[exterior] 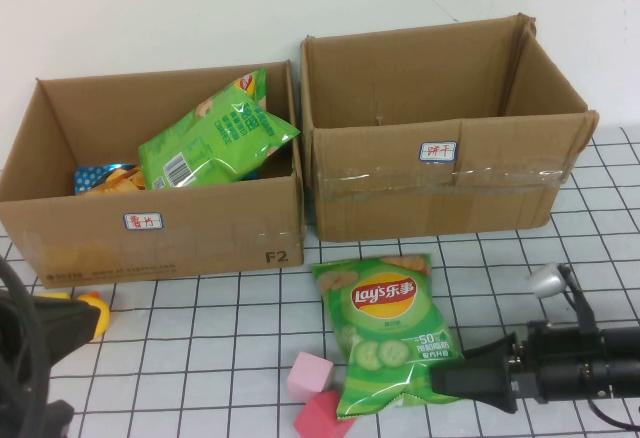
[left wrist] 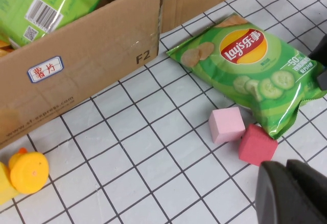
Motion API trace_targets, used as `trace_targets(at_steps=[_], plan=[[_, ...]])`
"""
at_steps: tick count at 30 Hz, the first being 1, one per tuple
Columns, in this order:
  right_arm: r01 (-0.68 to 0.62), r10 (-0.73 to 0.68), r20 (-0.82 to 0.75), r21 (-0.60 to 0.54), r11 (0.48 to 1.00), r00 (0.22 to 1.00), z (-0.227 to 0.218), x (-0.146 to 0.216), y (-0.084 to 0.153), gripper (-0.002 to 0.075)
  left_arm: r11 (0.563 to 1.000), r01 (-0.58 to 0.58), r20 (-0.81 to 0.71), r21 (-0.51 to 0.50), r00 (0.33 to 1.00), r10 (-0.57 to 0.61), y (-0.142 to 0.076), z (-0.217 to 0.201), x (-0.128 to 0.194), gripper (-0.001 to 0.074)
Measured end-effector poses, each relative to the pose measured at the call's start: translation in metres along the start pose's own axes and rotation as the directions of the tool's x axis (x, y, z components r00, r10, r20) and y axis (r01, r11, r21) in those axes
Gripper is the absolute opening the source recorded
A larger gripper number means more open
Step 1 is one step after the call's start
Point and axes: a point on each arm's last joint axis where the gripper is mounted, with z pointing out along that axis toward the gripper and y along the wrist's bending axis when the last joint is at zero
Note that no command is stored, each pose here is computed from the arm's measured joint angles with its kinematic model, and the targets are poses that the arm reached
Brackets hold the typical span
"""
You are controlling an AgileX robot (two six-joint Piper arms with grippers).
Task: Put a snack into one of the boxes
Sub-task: Pick up the potato chip, then place the potato chip in the potato chip box
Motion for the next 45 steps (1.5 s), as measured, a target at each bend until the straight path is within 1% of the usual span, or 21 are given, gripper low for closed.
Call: trace_targets(at_steps=[3, 5, 7, 12, 14, 16, 19, 23, 27, 30, 35, 39, 42, 45], plan=[[-0.001, 0.001, 0.0, -0.005, 1.0, 1.0, 0.003, -0.001, -0.005, 0.0516, 1.0, -0.012, -0.003, 0.001, 1.0, 0.012, 0.0, 0.0, 0.0, -0.0001], [-0.001, 0.001, 0.004, -0.015, 1.0, 1.0, 0.004, -0.002, -0.006, 0.0473, 1.0, -0.012, -0.006, 0.002, 1.0, 0.012, 0.0, 0.0, 0.001, -0.0001], [0.004, -0.003, 0.013, -0.028, 1.0, 1.0, 0.005, -0.005, -0.007, 0.0395, 1.0, -0.012, -0.007, 0.002, 1.0, 0.012, 0.0, 0.0, 0.001, -0.0001], [0.007, -0.006, 0.021, -0.042, 0.999, 1.0, 0.005, -0.007, -0.006, 0.0148, 1.0, -0.01, -0.017, 0.004, 1.0, 0.01, 0.0, 0.002, 0.003, -0.0001], [0.01, -0.009, 0.024, -0.047, 0.999, 1.0, 0.005, -0.008, -0.006, 0.0072, 1.0, -0.012, -0.017, 0.004, 1.0, 0.012, 0.0, 0.002, 0.003, -0.0001], [0.021, -0.02, 0.028, -0.053, 0.998, 0.999, 0.005, -0.008, -0.005, 0.0037, 1.0, -0.012, -0.017, 0.004, 1.0, 0.012, 0.0, 0.002, 0.003, -0.0001], [0.038, -0.036, 0.031, -0.058, 0.998, 0.999, 0.005, -0.009, -0.005, 0.0017, 1.0, -0.014, -0.019, 0.005, 1.0, 0.014, 0.0, 0.002, 0.003, -0.0001], [0.047, -0.045, 0.035, -0.059, 0.997, 0.998, 0.005, -0.01, -0.003, 0.0011, 1.0, -0.022, -0.018, -0.004, 1.0, 0.022, 0.001, 0.002, 0.003, -0.0001], [0.094, -0.092, 0.027, -0.069, 0.993, 0.995, 0.001, -0.017, 0.006, 0.001, 0.999, -0.033, 0.008, -0.025, 0.999, 0.033, 0.002, 0.001, 0.001, -0.0001], [0.149, -0.146, 0.035, -0.074, 0.986, 0.989, -0.006, -0.027, 0.02, 0.0009, 0.998, -0.038, 0.059, -0.044, 0.997, 0.04, 0.003, -0.003, -0.002, -0.0001], [0.238, -0.231, 0.095, -0.065, 0.969, 0.968, -0.021, -0.049, 0.051, 0.0008, 0.991, -0.061, 0.125, -0.116, 0.989, 0.075, 0.005, -0.014, -0.003, -0.0001], [0.311, -0.299, 0.132, -0.077, 0.947, 0.945, -0.029, -0.071, 0.081, 0.0008, 0.974, -0.034, 0.161, -0.225, 0.984, 0.072, 0.011, -0.028, 0.0, -0.0001], [0.381, -0.363, 0.148, -0.119, 0.917, 0.92, -0.026, -0.086, 0.108, 0.0008, 0.958, 0.008, 0.174, -0.288, 0.984, 0.044, 0.015, -0.038, 0.005, -0.0001], [0.431, -0.408, 0.151, -0.186, 0.883, 0.9, -0.011, -0.1, 0.137, 0.0008, 0.942, 0.039, 0.176, -0.334, 0.984, 0.022, 0.016, -0.048, 0.011, -0.0001]])
